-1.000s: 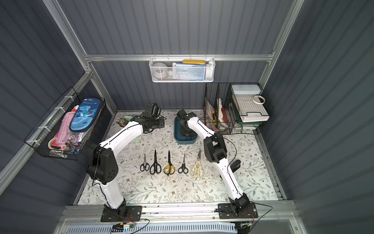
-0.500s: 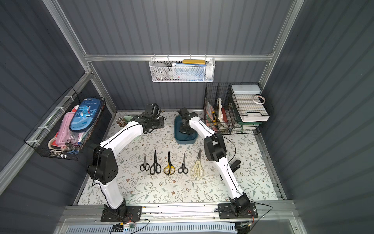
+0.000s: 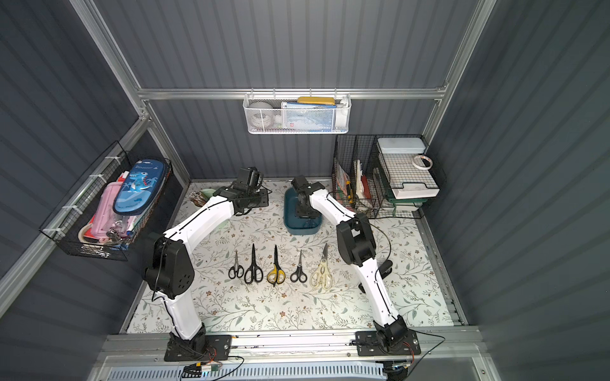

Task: Take the scissors out of the storage box
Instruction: Pick up the scissors from the storage box.

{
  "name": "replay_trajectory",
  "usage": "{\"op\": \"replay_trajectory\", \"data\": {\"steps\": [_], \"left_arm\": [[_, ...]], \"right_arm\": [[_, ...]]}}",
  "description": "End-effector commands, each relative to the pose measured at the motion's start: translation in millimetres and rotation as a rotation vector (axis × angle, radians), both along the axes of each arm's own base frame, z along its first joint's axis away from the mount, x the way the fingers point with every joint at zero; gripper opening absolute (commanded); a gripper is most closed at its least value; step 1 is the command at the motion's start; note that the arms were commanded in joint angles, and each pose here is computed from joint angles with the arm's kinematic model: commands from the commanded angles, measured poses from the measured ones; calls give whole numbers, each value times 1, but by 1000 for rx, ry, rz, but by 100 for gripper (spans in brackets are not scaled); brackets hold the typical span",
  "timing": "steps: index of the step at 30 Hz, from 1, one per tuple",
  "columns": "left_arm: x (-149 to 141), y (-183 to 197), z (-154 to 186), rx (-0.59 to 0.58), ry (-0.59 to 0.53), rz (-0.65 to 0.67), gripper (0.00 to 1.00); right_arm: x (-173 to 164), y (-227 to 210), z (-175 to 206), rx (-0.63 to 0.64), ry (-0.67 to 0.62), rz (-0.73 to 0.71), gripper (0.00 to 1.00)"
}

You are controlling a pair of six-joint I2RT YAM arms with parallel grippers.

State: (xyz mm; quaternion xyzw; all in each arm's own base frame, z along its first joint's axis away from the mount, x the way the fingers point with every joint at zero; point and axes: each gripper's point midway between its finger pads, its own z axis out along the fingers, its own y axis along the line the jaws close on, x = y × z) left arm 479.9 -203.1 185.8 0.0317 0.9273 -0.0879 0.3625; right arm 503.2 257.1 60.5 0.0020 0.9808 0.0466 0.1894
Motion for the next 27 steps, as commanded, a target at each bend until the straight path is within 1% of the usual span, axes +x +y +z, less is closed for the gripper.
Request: {"op": "replay_trajectory", "data": {"steps": [1, 7, 11, 17, 20, 22, 27], "left_arm": [[3, -2, -2, 7, 4, -19, 41], [1, -1, -3, 16, 9, -17, 41], [0, 1, -3, 24, 7, -13, 41], [0, 1, -8, 28, 19, -19, 41], [-2, 1, -8, 31, 19, -24, 41], [-2, 1, -5, 29, 13, -23, 41], [-2, 1, -1, 28, 5, -24, 41]], "right_arm": [[11, -23, 7, -94, -48, -16, 36], [15, -20, -19, -103, -4, -34, 37], [16, -26, -33, -137, 28, -58, 39], [11, -29, -47, -130, 71, -122, 39], [6, -28, -57, -102, 114, -149, 39], [1, -25, -65, -82, 145, -160, 38], [-8, -11, -78, -39, 195, -132, 31]]}}
